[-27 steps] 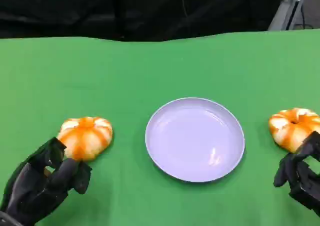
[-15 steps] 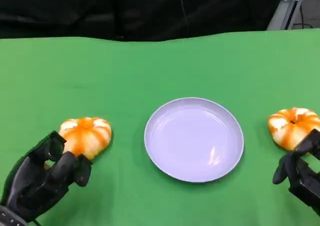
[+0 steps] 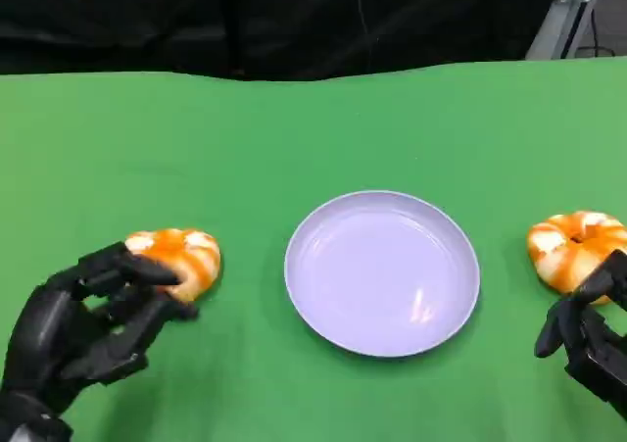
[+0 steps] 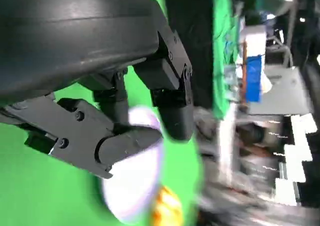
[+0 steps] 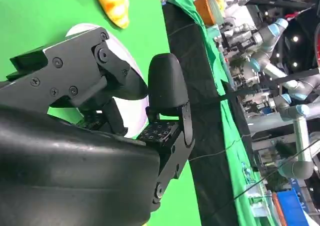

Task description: Grasp the bread from the table and place it into the plate.

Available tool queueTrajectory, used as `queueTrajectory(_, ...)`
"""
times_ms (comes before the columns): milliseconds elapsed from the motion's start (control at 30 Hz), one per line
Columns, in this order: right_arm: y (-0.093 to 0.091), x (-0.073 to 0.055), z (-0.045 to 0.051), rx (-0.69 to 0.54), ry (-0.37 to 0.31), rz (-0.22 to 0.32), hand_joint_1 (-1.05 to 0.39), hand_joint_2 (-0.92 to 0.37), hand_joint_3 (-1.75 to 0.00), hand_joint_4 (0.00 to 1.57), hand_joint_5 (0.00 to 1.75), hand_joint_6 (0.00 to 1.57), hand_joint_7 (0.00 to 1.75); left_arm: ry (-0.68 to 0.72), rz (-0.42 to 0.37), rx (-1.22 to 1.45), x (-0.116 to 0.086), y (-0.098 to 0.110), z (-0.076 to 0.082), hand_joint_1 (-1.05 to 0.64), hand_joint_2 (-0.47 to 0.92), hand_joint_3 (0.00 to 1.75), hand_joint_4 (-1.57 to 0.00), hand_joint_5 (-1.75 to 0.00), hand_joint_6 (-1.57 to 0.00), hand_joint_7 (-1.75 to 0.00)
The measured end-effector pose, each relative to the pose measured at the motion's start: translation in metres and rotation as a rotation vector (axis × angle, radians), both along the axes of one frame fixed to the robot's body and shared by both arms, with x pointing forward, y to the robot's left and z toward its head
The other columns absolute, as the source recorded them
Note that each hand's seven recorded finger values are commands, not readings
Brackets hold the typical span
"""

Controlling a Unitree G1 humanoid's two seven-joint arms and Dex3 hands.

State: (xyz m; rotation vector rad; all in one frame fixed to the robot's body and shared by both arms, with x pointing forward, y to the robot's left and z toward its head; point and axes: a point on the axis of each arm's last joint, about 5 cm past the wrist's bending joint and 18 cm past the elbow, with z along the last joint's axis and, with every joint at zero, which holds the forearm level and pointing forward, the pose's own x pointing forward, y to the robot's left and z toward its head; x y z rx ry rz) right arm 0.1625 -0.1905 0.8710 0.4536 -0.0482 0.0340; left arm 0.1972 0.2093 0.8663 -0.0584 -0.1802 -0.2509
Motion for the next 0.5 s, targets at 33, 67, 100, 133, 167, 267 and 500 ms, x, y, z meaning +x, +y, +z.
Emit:
queueTrajectory(33,0.000,0.000,0.0000,0.000,0.000,0.000,-0.08,-0.59,-1.12,0.81,1.75,0.72,1.54,-0.032,0.023,0.097,0.000,-0.001,0.003,-0.65,0.92,0.23,-0.45,-0.14,-0.59,-0.01)
queueTrajectory(67,0.000,0.000,0.0000,0.000,0.000,0.000,-0.07,-0.59,-1.12,0.81,1.75,0.73,1.54,-0.062,0.046,0.194,0.000,-0.003,0.006,-0.68,0.92,0.21,-0.43,-0.11,-0.55,0.00)
queueTrajectory(100,0.000,0.000,0.0000,0.000,0.000,0.000,-0.07,-0.59,-1.13,0.82,1.75,0.73,1.55,-0.088,0.062,0.280,0.000,-0.004,0.008,-0.70,0.92,0.21,-0.42,-0.10,-0.54,0.00)
queueTrajectory(133,0.000,0.000,0.0000,0.000,0.000,0.000,-0.07,-0.59,-1.13,0.82,1.75,0.73,1.55,-0.117,0.079,0.372,0.001,-0.006,0.010,-0.72,0.92,0.20,-0.40,-0.08,-0.52,0.00)
queueTrajectory(167,0.000,0.000,-0.0001,0.000,0.000,0.000,-0.07,-0.58,-1.13,0.82,1.75,0.73,1.55,-0.147,0.097,0.466,0.002,-0.006,0.013,-0.75,0.92,0.19,-0.39,-0.07,-0.51,0.00)
queueTrajectory(267,0.000,0.000,-0.0003,0.001,-0.001,0.003,-0.07,-0.58,-1.13,0.82,1.75,0.73,1.54,-0.214,0.128,0.743,0.006,-0.006,0.016,-0.81,0.92,0.14,-0.37,-0.05,-0.51,0.00)
queueTrajectory(500,-0.001,0.000,-0.0041,0.006,0.010,0.008,-0.08,-0.57,-1.13,0.83,1.75,0.74,1.54,-0.341,0.171,1.164,0.036,-0.005,0.026,-0.90,0.92,0.15,-0.22,0.00,-0.40,0.00)
